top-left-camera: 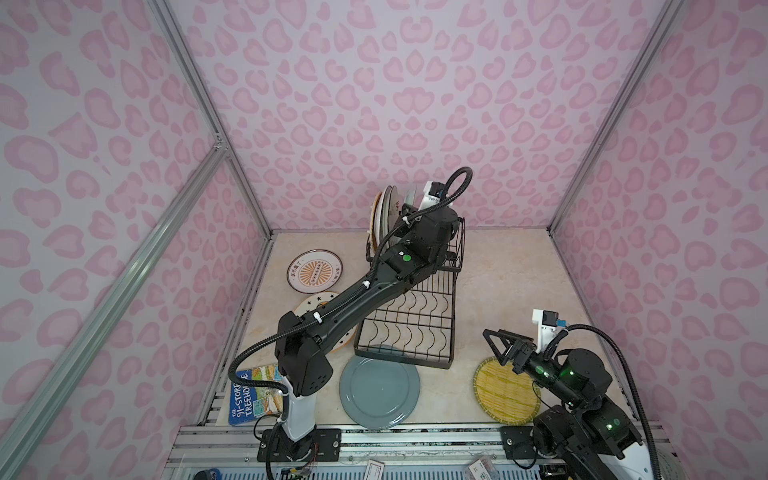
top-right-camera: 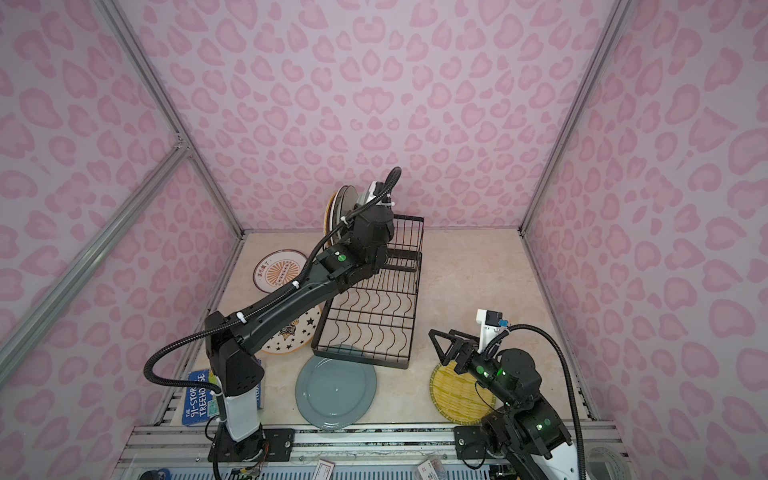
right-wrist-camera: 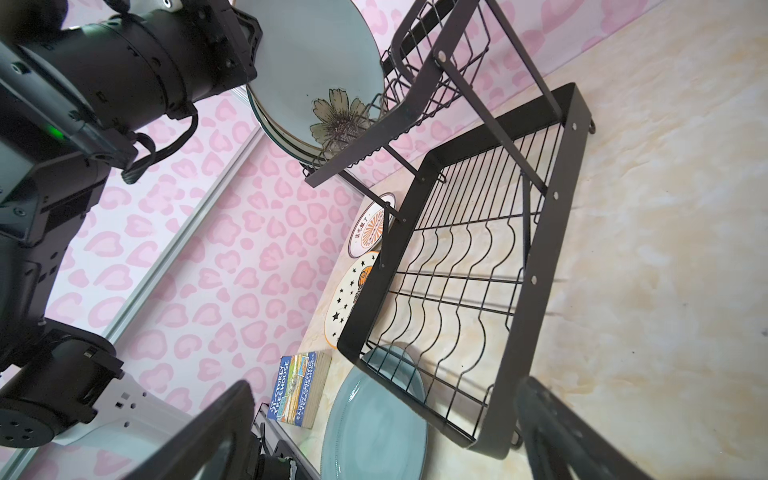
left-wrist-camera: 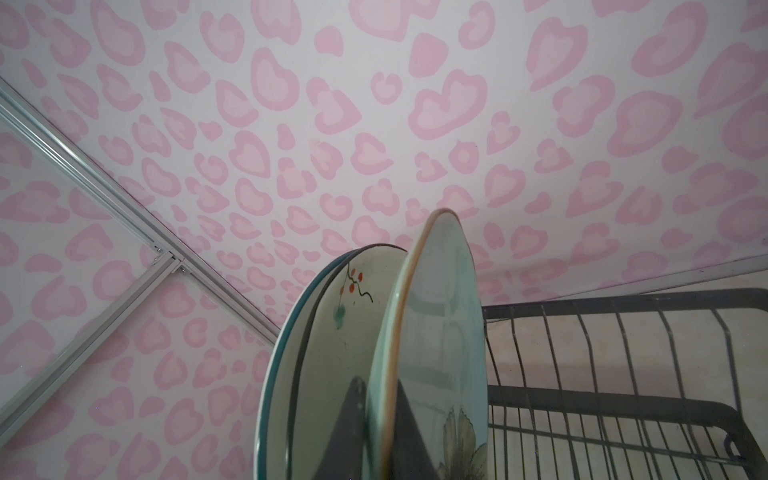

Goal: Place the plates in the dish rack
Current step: 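Lower the pale green plate with the left gripper into the rack slot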

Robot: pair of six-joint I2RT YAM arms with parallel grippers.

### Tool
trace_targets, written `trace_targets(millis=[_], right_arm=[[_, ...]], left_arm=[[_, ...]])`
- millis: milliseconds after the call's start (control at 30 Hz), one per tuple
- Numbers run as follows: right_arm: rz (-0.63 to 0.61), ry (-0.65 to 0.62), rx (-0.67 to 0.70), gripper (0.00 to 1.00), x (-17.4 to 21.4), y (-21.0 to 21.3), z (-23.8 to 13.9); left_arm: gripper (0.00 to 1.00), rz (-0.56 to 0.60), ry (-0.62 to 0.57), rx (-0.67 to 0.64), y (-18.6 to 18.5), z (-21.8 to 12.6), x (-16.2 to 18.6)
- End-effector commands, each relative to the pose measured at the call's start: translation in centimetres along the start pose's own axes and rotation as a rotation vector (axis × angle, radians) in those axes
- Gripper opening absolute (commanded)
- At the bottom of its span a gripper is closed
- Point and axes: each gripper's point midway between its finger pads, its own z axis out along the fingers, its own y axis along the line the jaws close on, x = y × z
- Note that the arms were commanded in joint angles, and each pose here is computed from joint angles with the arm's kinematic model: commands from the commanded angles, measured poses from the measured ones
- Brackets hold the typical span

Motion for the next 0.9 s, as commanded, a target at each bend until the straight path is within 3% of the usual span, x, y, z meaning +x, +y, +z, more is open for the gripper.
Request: trace_targets(millis=[0,400,767,867], right_arm=[[-0.01,-0.002,0.007,0.98,0.0,-0.1,0.0],[-0.024,-0.006,0.001,0.98,-0.6,0.7,-0.4],[-0.008,-0.02,0.0,0.98,-0.5,0.5,-0.7],[-0.008,-0.023,0.002,0.98,-0.5,0.4,-0.8]], left_arm=[[0.04,-0.072,-0.033,-0.014,0.2,0.1,-0.9],[0.04,-0.068,-0.015,0.032,-0.6,-0.1,0.3],[0.25,-0.1,-0.011,0.034,0.4,-0.6,-0.3],[0.27,-0.093,-0.011,0.023,0.7,-0.7,-0.4]])
